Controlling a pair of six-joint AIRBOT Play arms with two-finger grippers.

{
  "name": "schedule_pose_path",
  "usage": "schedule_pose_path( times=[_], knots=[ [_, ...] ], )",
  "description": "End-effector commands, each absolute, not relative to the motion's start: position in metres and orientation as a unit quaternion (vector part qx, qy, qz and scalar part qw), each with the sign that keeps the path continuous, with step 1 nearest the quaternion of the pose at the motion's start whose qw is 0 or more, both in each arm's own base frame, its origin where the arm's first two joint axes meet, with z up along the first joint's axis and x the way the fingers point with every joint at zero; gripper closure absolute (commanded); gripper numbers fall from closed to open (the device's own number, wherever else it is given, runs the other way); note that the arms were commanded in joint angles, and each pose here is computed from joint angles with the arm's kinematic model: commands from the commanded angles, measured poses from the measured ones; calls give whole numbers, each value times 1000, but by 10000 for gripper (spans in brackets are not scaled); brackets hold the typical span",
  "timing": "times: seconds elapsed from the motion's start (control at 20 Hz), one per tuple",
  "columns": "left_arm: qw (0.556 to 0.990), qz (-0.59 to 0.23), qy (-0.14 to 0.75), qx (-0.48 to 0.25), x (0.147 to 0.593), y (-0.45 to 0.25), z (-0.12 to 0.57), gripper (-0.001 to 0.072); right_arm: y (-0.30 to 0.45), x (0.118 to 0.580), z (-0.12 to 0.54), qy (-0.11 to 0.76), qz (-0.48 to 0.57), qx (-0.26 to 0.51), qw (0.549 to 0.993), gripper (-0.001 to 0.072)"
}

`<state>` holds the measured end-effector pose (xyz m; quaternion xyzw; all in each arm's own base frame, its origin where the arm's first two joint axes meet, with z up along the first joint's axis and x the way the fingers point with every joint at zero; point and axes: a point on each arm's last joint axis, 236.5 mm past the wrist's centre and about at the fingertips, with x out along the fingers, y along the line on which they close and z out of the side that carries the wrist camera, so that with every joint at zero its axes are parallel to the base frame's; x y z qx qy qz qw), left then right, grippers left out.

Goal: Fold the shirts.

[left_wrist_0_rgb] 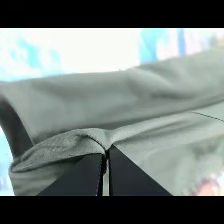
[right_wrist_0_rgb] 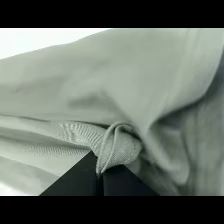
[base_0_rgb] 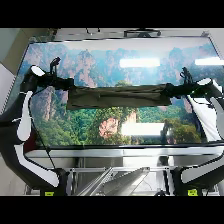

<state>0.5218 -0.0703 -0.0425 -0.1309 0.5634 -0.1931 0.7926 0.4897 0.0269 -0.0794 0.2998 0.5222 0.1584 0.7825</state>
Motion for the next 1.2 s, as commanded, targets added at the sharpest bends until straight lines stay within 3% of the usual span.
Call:
schedule_pose_path(
  times=[0.0, 0.15, 0.4, 0.7, 1.0, 1.05, 1.1, 1.15],
  knots=[
    [778, -204, 580, -129, 537, -76, -70, 691, 20, 502, -92, 512, 151, 288, 795, 691],
    [766, -204, 594, -135, 539, -78, -80, 701, 6, 501, -95, 527, 133, 253, 800, 692],
    [786, -160, 578, -149, 555, -67, -77, 709, -9, 508, -80, 536, 110, 227, 806, 691],
    [794, -166, 570, -134, 559, -85, -76, 708, -5, 512, -67, 539, 119, 166, 817, 691],
    [801, -165, 560, -134, 564, -88, -75, 708, -11, 512, -84, 548, 111, 159, 814, 669],
    [799, -167, 561, -136, 564, -89, -74, 693, -11, 512, -83, 547, 111, 160, 814, 554],
    [798, -168, 561, -138, 563, -90, -73, 508, -10, 512, -80, 548, 114, 159, 813, 448],
    [799, -169, 561, -138, 562, -90, -71, 411, -9, 510, -74, 550, 119, 156, 812, 402]
  ],
)
